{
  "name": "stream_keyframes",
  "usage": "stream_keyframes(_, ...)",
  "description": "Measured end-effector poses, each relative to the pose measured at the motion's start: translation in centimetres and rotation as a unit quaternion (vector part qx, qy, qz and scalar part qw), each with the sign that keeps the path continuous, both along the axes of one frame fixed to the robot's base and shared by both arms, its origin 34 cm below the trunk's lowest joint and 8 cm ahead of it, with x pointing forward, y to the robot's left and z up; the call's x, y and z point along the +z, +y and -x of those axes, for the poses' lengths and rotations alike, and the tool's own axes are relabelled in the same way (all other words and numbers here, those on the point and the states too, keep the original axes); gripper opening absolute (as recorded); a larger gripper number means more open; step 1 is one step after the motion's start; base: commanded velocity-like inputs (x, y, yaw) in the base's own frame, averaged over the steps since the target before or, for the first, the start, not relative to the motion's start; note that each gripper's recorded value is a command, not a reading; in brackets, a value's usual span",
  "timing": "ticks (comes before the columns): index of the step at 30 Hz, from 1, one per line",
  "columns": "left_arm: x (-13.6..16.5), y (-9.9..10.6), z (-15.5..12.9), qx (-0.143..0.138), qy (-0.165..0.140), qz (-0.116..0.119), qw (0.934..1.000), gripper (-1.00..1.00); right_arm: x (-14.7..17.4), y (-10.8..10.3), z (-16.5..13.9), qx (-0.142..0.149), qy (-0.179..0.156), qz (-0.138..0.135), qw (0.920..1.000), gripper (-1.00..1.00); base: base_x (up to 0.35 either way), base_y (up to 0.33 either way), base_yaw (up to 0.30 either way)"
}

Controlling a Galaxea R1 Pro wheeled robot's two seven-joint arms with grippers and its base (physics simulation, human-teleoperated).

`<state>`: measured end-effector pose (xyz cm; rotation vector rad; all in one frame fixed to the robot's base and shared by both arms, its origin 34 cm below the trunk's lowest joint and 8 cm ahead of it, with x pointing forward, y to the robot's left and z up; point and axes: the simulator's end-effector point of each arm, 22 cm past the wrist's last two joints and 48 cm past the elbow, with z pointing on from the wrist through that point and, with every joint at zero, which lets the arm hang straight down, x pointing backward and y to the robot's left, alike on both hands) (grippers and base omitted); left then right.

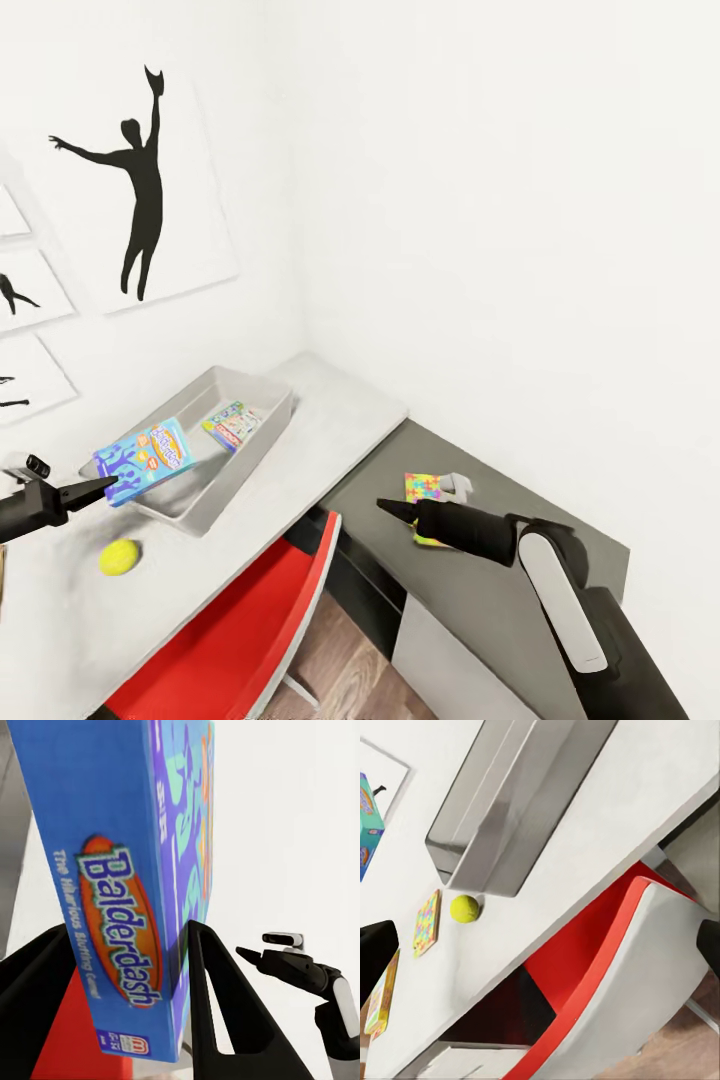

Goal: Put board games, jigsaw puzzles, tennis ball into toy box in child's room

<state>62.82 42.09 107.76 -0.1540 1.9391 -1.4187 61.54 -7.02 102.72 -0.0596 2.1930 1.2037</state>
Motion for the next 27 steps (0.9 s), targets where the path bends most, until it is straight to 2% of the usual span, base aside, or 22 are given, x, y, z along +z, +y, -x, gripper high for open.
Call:
stream_keyframes(6,-0.4,0.0,0.0,0.0,0.004,0.0,1.0,-1.0,-0.4,0.0,0.0,0.0,0.004,0.0,1.0,1.0,0.026,0.016,0.194)
stream_keyframes(18,-1.2,0.0,-0.1,0.0,0.011,0.0,0.9999,-1.0,-1.1,-0.1,-0.1,-0.001,0.01,-0.001,0.9999,1.0,0.174,0.03,0.186)
stream_keyframes(27,-1.3,0.0,-0.2,0.0,0.012,0.001,0.9999,-1.0,-1.2,-0.1,-0.1,-0.001,0.011,-0.001,0.9999,1.0,0.106,0.001,0.034)
